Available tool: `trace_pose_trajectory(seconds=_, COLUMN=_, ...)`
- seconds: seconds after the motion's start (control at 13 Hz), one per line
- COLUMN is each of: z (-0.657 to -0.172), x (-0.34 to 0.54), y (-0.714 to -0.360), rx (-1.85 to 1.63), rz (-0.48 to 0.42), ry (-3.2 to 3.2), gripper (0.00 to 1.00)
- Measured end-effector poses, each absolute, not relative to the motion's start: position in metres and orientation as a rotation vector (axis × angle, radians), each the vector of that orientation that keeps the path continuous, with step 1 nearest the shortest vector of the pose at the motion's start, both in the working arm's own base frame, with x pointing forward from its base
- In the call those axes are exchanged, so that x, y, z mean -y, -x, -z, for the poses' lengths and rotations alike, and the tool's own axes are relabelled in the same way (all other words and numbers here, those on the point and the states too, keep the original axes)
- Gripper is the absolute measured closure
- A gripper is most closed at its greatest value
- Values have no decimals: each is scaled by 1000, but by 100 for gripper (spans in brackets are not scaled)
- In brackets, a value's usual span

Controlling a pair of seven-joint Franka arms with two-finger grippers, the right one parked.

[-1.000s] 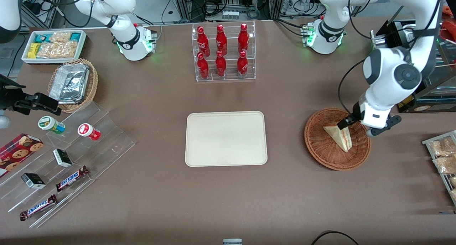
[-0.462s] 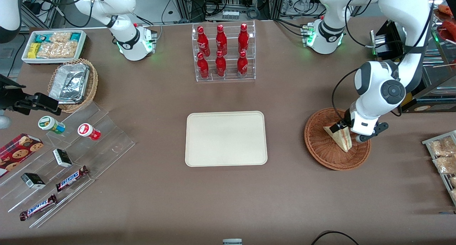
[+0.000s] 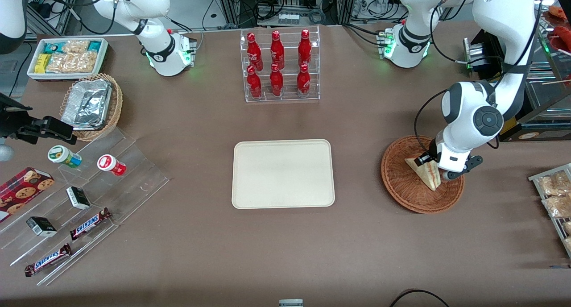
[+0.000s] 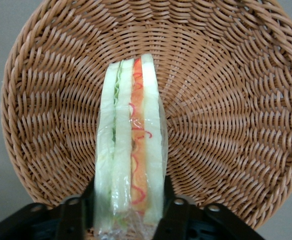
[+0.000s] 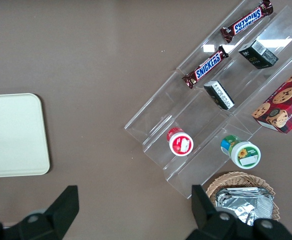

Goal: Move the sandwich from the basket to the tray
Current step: 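Lower the left gripper around the wrapped sandwich and close it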

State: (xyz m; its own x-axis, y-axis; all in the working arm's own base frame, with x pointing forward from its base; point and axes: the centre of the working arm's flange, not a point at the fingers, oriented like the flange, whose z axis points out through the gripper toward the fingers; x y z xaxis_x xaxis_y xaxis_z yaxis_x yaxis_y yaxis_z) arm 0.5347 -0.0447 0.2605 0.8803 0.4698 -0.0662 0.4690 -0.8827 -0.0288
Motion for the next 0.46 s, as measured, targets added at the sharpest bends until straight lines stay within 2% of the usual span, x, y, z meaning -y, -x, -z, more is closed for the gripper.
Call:
trace_pose_trajectory(seconds=0.08, z=-261, x=45, y=-535, rx=758, rz=-109, ry=3035, gripper=63)
trace_pose_trajectory(seconds=0.15, z=-262, x=44, y=-536, rx=759, rz=-106, ry=3035, gripper=69)
trace_pose_trajectory(seconds=0.46, z=-275, x=46, y=-548, rx=704, rz=-79, ry=3029, gripper=78)
